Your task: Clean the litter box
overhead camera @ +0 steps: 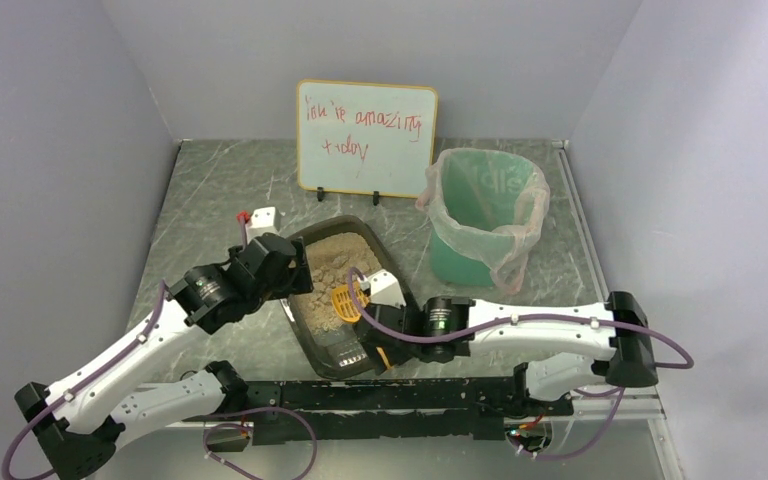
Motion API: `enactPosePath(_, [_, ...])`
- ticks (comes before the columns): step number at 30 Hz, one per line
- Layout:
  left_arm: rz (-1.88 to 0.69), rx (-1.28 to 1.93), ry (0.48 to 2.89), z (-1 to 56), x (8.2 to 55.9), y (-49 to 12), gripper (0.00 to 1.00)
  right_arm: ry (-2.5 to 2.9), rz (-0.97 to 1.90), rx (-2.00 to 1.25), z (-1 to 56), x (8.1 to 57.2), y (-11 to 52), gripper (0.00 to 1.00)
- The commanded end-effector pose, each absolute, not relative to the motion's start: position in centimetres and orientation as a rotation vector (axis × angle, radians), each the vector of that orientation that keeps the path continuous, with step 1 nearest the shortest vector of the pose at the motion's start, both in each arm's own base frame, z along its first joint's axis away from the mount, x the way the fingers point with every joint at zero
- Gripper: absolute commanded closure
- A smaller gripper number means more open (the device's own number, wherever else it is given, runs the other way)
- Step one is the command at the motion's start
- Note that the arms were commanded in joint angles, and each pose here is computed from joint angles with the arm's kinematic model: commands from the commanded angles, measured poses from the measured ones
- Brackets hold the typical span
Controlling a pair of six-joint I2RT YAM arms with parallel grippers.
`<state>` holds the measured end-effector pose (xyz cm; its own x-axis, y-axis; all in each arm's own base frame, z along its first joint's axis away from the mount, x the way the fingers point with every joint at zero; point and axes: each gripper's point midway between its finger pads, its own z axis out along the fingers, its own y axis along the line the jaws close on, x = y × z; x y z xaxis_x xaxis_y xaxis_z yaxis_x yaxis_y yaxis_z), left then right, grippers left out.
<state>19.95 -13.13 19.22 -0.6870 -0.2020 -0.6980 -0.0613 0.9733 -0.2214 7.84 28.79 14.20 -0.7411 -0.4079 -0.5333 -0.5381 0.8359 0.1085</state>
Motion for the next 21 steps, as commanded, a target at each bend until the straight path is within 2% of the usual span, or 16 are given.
enactPosePath(1, [-0.183, -0.154, 2.257, 21.7, 20.4, -11.9, 0.09, 2.511, 0.293, -0.564, 13.8, 8.3, 28.7, 0.23])
enactPosePath(7, [-0.196, -0.157, 2.234, 22.1, 19.9, -11.3, 0.04, 2.532, 0.321, -0.584, 12.3, 7.4, 30.2, 0.24])
enactPosePath(12, [-0.192, -0.165, 2.242, 21.7, 19.7, -11.1, 0.04, 2.553, 0.307, -0.606, 11.1, 7.0, 30.7, 0.25])
enactPosePath(21, [-0.197, -0.163, 2.249, 21.3, 19.5, -11.1, 0.04, 2.572, 0.249, -0.621, 9.6, 6.5, 30.3, 0.35])
